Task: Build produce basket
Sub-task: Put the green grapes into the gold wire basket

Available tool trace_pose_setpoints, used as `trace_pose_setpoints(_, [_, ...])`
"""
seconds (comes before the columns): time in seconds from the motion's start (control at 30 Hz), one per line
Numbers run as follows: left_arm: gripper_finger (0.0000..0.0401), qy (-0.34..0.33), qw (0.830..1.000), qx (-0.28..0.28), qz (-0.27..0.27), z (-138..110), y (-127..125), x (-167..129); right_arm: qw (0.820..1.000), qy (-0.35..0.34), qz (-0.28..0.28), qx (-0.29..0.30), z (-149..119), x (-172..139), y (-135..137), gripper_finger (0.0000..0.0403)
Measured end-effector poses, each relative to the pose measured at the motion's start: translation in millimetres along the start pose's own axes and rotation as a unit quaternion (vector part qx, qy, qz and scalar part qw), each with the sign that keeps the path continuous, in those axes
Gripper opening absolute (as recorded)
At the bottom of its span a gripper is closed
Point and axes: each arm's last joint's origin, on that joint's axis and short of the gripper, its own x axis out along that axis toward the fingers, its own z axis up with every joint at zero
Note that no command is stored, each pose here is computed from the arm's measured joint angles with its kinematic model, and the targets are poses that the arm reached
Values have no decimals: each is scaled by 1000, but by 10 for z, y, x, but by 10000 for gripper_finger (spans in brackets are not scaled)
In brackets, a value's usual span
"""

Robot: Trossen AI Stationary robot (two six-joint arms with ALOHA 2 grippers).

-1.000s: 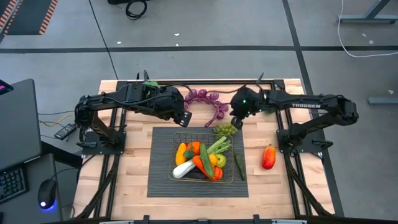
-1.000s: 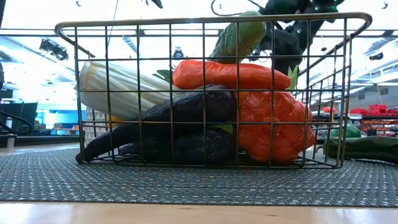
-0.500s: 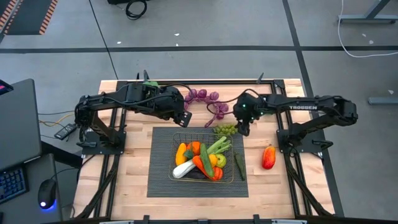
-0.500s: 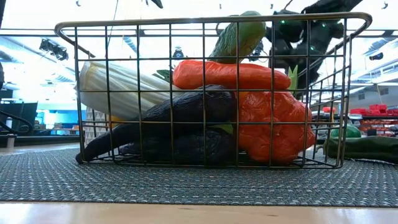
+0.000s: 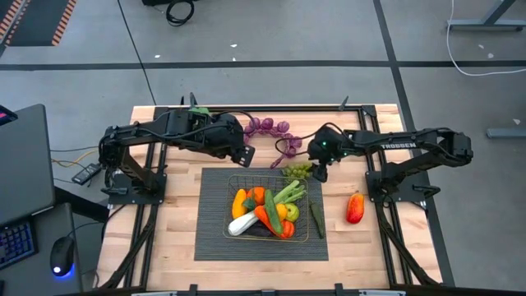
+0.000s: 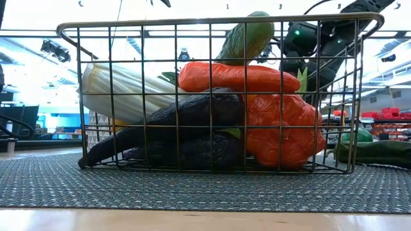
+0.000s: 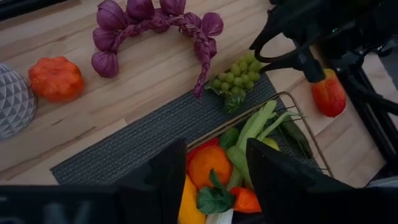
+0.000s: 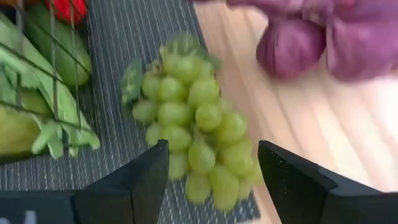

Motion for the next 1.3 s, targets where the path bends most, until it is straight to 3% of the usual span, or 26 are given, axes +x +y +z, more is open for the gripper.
trace_pose_setpoints(0.1, [173,0,1000,-8,-1,1,-2,0,999,-27,-2,-27,32,33,-5,261])
trace_pose_setpoints(0.3, [172,0,999,-33,-1,1,-2,0,998,-62,28,-18,-47,198,-29,270])
trace_pose_setpoints(0.83, [172,4,999,-54,-4,-2,-4,0,999,-16,26,-22,-169,504,-29,260])
trace_pose_setpoints(1.03, [173,4,999,-53,-4,-1,-4,0,999,-31,7,18,-109,358,-57,193])
trace_pose_setpoints(1.3, [172,4,1000,-26,-3,-2,-3,0,999,-17,-23,35,-52,232,-120,25])
